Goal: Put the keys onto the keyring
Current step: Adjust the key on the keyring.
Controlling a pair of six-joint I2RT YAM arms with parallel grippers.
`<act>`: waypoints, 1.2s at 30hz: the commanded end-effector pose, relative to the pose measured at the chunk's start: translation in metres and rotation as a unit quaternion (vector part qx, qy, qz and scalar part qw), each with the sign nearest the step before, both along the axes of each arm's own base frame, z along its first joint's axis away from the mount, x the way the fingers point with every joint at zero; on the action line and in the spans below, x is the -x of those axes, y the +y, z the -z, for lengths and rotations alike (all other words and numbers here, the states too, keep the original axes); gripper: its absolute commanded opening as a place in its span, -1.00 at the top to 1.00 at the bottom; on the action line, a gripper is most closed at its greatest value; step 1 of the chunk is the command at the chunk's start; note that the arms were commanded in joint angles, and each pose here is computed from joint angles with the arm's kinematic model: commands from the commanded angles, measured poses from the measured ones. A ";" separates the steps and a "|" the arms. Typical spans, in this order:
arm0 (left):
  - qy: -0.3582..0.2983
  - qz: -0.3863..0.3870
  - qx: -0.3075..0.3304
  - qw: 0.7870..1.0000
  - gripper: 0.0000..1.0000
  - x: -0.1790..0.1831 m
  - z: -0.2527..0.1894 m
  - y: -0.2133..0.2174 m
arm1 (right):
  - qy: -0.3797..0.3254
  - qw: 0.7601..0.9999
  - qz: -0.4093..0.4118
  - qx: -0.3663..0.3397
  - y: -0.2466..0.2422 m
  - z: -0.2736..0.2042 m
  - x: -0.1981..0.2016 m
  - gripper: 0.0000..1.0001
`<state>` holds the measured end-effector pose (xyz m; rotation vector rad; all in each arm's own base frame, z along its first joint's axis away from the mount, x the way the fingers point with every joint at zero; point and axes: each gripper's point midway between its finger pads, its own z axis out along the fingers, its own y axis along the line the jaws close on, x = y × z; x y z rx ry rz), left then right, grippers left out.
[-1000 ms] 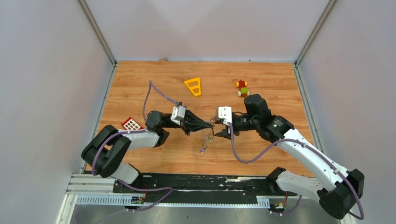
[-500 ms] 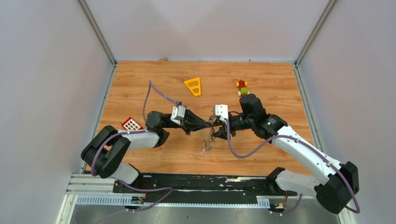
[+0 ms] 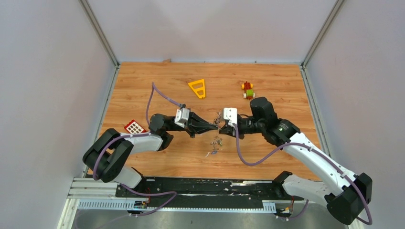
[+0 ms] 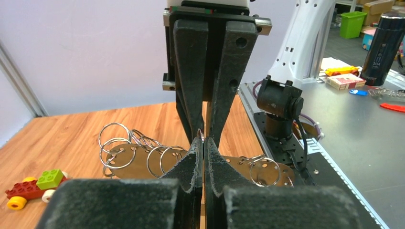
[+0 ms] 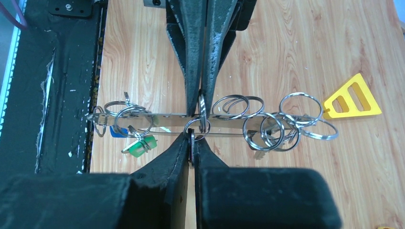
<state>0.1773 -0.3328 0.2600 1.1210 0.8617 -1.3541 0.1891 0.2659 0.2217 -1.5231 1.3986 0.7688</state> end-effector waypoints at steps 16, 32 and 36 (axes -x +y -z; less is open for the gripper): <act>-0.065 0.007 0.028 0.997 1.00 0.004 -0.009 0.000 | -0.038 0.999 0.000 0.012 -0.009 -0.036 0.000 0.93; -0.070 -0.083 0.013 0.994 -0.13 -0.047 0.003 0.033 | -0.070 0.968 0.115 0.211 -0.062 0.004 -0.051 0.99; -0.072 -0.116 0.011 0.991 -0.37 -0.058 0.004 0.050 | -0.064 0.961 0.120 0.242 -0.061 0.019 -0.056 0.99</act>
